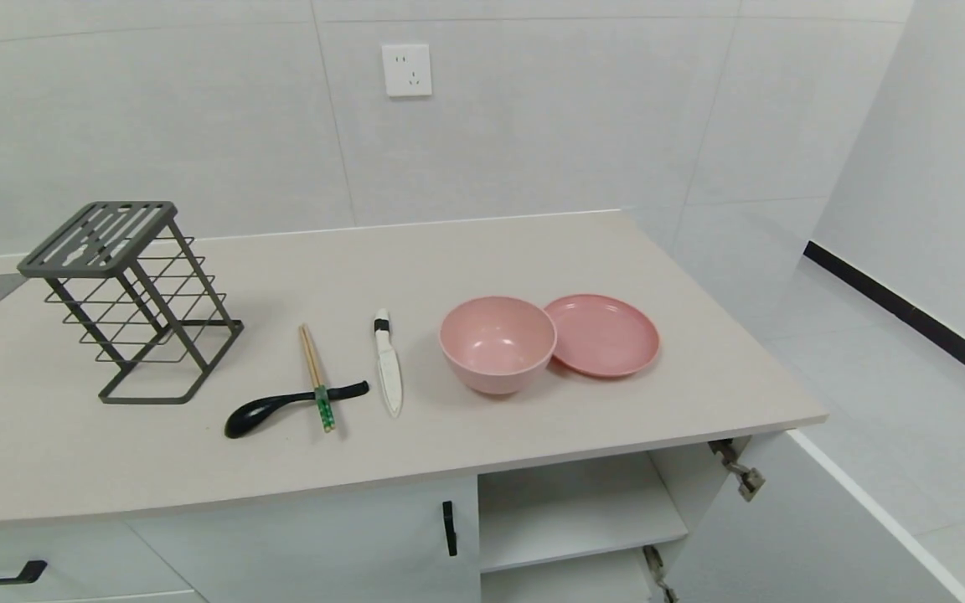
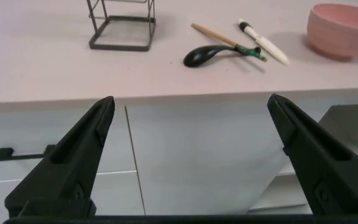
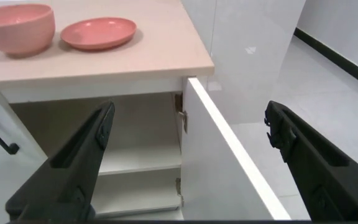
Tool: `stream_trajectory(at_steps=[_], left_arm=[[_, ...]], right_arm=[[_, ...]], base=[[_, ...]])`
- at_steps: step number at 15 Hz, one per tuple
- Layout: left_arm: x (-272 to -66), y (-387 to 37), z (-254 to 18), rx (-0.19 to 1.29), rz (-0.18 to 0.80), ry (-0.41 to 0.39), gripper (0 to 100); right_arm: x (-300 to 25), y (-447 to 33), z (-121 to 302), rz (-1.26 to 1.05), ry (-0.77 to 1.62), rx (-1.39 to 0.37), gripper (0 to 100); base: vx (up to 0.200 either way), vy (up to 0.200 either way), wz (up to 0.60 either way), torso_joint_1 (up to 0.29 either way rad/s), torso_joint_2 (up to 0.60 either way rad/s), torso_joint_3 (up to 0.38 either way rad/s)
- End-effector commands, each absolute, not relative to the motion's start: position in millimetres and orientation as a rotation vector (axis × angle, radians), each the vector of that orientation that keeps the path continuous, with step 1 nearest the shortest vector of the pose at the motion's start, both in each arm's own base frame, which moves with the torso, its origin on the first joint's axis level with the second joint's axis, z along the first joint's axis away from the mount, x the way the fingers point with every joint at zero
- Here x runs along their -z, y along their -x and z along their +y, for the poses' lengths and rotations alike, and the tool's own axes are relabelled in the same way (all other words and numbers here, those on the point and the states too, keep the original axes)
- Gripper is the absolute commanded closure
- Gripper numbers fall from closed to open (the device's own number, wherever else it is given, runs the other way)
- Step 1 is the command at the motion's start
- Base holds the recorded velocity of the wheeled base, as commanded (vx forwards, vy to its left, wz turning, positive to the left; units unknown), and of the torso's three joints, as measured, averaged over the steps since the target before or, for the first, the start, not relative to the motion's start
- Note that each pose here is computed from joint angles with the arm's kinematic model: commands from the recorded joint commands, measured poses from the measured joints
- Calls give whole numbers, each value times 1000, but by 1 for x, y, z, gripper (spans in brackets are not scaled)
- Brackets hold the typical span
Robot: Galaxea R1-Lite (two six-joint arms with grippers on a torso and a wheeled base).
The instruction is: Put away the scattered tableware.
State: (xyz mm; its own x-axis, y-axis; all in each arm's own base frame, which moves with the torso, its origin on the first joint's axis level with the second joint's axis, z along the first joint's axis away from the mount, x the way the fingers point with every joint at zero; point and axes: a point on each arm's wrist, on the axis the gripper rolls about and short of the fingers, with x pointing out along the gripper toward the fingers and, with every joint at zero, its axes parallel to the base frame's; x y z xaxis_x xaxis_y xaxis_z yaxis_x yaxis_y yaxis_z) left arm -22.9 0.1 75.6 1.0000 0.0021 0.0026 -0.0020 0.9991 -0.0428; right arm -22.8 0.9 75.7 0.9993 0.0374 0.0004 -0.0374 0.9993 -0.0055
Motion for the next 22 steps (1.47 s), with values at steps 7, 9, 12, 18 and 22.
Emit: stream_trajectory(at_steps=[7,9,12,18,22], left_arm=[[-76,23,0,-3,-2,43,0],[-76,23,0,-3,-2,43,0],[-76,23,0,-3,-2,43,0],[-76,23,0,-2,-2,41,0],[-76,23,0,-3,-2,43,0]], right_arm=[[-76,23,1,-2,6,-38,0],[-76,23,1,-2,6,-38,0],[-76,23,1,-2,8,-38,0],[-76,23,1,-2,8,-40,0],[-85,23,2,-96,22,-68,0]], base=[[57,0,0,302,-583,-278],[100,0,0,95,-273,-97],[0,0,0,32,6,-14],[0,0,0,0,0,0],[0,0,0,0,0,0]])
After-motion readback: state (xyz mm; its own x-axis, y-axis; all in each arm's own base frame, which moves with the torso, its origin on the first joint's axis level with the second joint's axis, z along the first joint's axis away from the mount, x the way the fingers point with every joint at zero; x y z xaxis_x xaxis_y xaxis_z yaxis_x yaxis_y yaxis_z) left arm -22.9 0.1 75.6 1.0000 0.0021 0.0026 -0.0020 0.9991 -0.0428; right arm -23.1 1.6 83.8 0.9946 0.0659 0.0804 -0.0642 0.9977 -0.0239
